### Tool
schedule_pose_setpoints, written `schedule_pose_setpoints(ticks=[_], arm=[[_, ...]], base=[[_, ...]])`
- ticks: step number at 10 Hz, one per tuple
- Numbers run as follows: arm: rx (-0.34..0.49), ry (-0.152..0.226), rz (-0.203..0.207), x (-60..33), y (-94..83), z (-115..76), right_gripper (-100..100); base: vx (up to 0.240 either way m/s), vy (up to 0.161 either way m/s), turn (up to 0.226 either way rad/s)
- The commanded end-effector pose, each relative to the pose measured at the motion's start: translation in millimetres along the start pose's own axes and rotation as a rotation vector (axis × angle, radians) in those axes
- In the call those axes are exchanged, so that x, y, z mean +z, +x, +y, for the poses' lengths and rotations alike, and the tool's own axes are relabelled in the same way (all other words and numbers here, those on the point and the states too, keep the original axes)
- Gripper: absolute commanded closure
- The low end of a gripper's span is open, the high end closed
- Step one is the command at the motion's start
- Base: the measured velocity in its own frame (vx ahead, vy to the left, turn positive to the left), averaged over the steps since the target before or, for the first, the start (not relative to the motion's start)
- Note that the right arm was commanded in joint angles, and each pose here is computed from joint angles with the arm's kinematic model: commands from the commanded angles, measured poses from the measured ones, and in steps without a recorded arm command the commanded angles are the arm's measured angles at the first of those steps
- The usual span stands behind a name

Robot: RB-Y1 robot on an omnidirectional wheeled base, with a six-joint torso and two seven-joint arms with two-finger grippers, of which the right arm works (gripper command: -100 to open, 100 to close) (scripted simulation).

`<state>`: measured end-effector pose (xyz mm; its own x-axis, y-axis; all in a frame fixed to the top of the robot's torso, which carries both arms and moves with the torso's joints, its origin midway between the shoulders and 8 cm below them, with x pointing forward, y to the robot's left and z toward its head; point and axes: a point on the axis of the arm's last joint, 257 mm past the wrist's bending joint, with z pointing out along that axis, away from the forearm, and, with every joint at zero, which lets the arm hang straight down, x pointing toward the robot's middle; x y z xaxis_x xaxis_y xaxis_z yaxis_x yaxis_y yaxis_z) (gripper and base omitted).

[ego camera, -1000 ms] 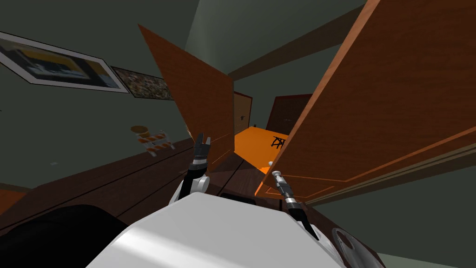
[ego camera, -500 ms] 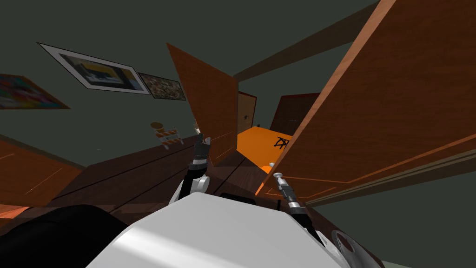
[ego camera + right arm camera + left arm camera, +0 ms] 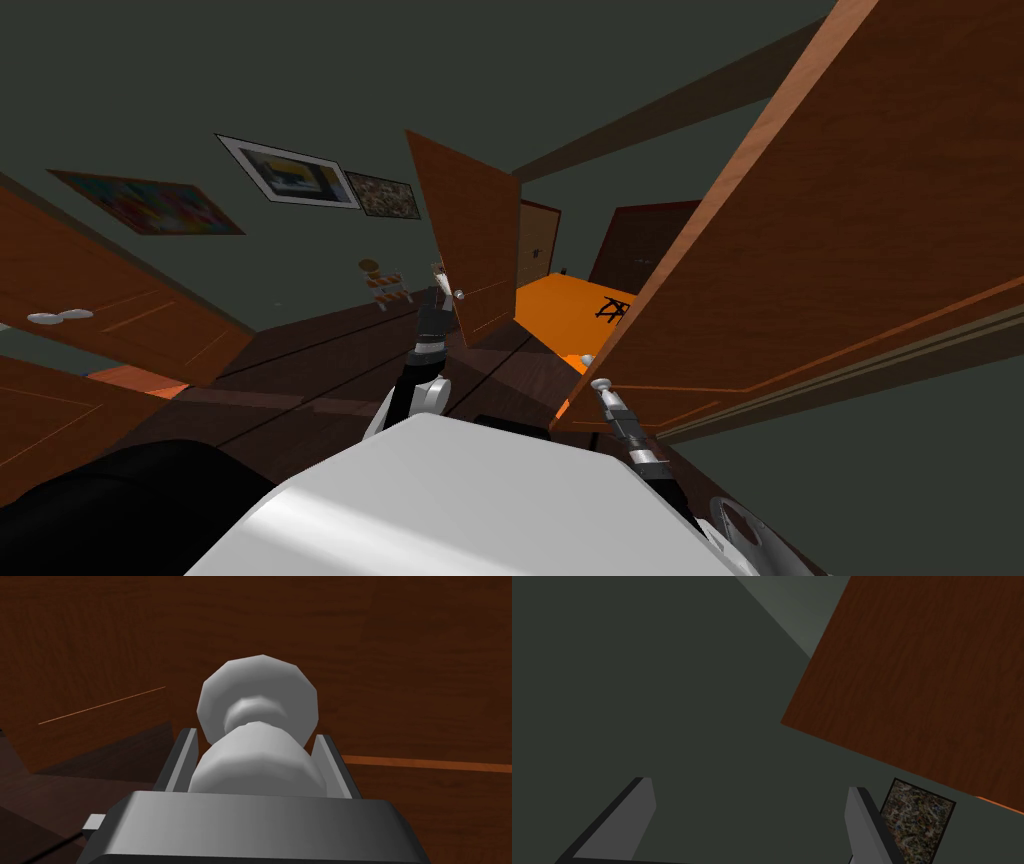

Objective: Pull the door open

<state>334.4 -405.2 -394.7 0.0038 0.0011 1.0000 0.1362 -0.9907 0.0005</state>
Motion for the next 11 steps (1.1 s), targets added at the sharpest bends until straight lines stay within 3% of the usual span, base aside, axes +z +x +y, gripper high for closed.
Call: schedule_pose_setpoints(ticks=[1,11], arm=[[0.0,0.0,0.0,0.0,0.0,0.0,100],[0.0,0.042,0.003,-23.8,2.1,0.9,100]], base=[[-0.082,-0.031,0.023],[-0.185,-0.076,0.147]])
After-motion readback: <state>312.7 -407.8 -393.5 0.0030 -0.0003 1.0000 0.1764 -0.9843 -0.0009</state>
